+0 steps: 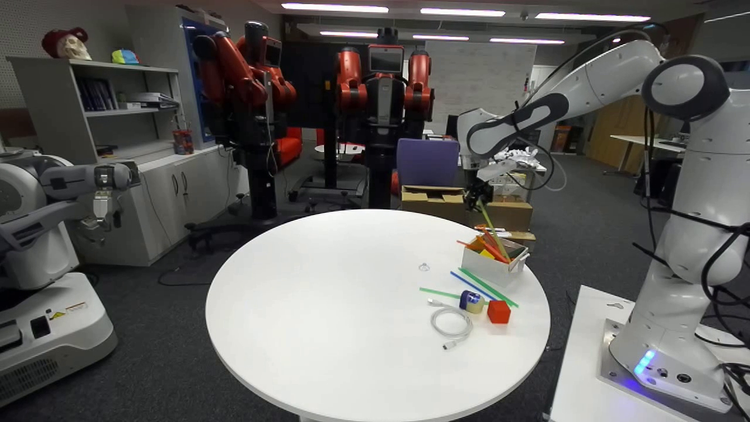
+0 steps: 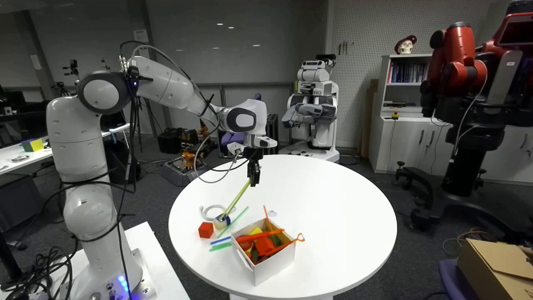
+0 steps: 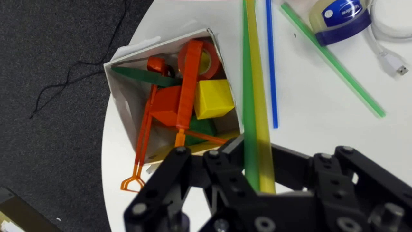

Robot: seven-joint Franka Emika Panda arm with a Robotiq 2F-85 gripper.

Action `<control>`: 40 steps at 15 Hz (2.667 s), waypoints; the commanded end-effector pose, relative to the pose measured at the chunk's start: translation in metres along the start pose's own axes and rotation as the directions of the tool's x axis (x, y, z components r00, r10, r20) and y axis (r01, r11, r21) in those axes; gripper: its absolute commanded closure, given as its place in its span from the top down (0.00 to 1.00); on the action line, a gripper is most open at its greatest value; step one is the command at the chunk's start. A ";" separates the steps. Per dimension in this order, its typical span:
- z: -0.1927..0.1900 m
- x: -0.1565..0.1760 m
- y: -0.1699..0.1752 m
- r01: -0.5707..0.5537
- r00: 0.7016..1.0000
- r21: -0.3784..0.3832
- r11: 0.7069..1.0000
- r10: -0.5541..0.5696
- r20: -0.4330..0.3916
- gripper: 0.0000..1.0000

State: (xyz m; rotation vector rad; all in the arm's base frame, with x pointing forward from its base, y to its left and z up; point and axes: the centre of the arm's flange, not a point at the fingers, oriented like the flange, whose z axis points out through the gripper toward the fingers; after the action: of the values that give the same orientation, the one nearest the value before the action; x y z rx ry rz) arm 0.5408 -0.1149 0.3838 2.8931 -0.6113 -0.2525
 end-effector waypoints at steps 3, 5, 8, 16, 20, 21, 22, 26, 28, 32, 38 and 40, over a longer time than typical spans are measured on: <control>-0.013 0.055 0.029 -0.114 0.993 -0.080 0.990 0.116 0.021 0.00; -0.009 0.074 0.041 -0.144 0.988 -0.091 0.985 0.148 0.035 0.00; 0.002 0.093 0.057 -0.177 0.981 -0.117 0.977 0.186 0.064 0.00; 0.043 0.100 0.067 -0.202 0.970 -0.137 0.970 0.218 0.112 0.00; 0.058 0.086 0.071 -0.210 0.967 -0.088 0.974 0.220 0.129 0.00; 0.060 0.083 0.074 -0.215 0.966 -0.074 0.974 0.223 0.134 0.00; 0.061 0.081 0.076 -0.221 0.964 -0.064 0.973 0.228 0.138 0.00; 0.071 0.075 0.085 -0.251 0.955 -0.022 0.968 0.251 0.154 0.00; 0.076 0.075 0.091 -0.270 0.952 0.002 0.963 0.267 0.151 0.00; 0.085 0.076 0.099 -0.300 0.946 0.050 0.953 0.291 0.141 0.00; 0.103 0.061 0.112 -0.328 0.939 0.059 0.943 0.319 0.127 0.00; 0.110 0.055 0.118 -0.338 0.937 0.065 0.939 0.329 0.120 0.00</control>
State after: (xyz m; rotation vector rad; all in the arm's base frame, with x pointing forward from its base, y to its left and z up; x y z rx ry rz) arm 0.5542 -0.2578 0.2888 2.7767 -1.1110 -0.3990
